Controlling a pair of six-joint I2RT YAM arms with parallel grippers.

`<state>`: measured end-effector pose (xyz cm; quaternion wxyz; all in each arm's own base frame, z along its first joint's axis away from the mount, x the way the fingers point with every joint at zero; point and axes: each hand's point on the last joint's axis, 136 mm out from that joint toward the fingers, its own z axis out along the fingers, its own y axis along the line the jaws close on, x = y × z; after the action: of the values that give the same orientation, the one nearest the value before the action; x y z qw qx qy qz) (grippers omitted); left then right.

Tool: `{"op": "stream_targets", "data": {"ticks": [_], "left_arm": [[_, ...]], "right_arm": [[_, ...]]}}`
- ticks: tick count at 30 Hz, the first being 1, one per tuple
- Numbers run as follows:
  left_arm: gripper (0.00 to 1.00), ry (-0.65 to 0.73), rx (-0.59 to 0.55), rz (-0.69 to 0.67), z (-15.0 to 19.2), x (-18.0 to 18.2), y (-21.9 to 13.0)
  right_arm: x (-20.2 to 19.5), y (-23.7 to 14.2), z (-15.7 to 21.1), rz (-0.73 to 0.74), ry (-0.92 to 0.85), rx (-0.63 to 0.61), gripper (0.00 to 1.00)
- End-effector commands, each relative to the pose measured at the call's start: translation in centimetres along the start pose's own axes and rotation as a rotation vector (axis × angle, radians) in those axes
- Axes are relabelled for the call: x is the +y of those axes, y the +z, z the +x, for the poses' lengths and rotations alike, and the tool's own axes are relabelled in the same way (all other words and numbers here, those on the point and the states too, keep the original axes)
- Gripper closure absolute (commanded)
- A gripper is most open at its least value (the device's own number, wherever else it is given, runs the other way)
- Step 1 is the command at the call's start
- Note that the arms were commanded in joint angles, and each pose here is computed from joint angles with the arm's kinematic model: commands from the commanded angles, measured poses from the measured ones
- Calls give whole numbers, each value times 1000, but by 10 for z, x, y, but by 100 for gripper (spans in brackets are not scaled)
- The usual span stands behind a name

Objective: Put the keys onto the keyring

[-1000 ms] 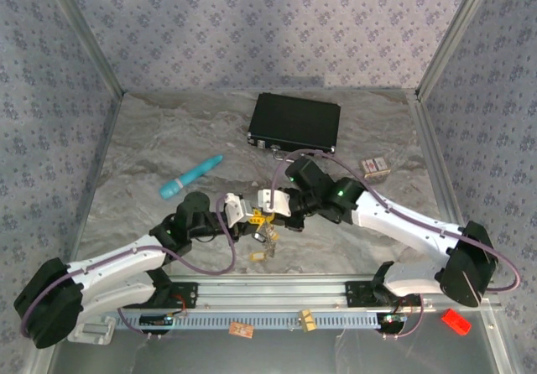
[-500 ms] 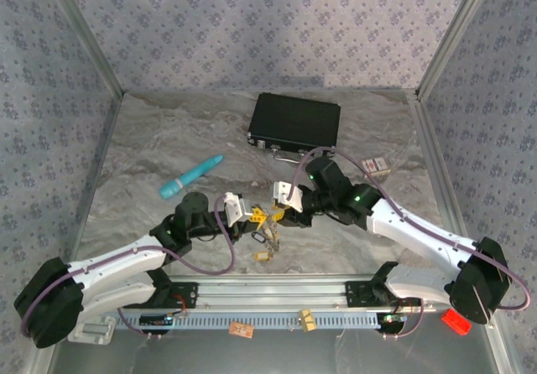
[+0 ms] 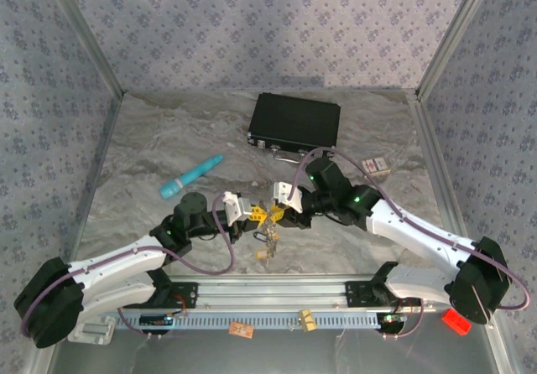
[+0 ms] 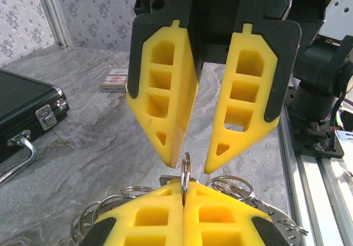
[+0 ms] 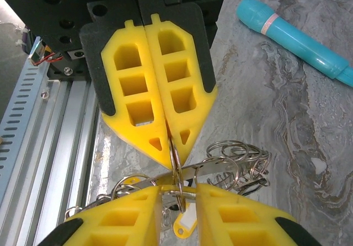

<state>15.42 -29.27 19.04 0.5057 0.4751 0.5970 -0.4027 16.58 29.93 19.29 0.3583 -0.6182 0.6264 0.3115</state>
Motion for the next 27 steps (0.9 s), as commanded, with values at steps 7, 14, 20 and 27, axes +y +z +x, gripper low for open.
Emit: {"op": "stream_targets", "data": {"ticks": [7, 14, 20, 27], "left_arm": [[100, 34, -61, 22, -17, -4, -2], [100, 39, -64, 28, -18, -6, -2], [100, 54, -92, 56, -30, -10, -1], [100, 62, -98, 57, -32, -10, -1]], "right_arm": [[-1, -7, 3, 16, 19, 26, 84], [-4, -5, 10, 30, 37, 52, 92], [-5, 10, 20, 5, 62, 98, 95], [-4, 8, 11, 12, 34, 73, 84]]}}
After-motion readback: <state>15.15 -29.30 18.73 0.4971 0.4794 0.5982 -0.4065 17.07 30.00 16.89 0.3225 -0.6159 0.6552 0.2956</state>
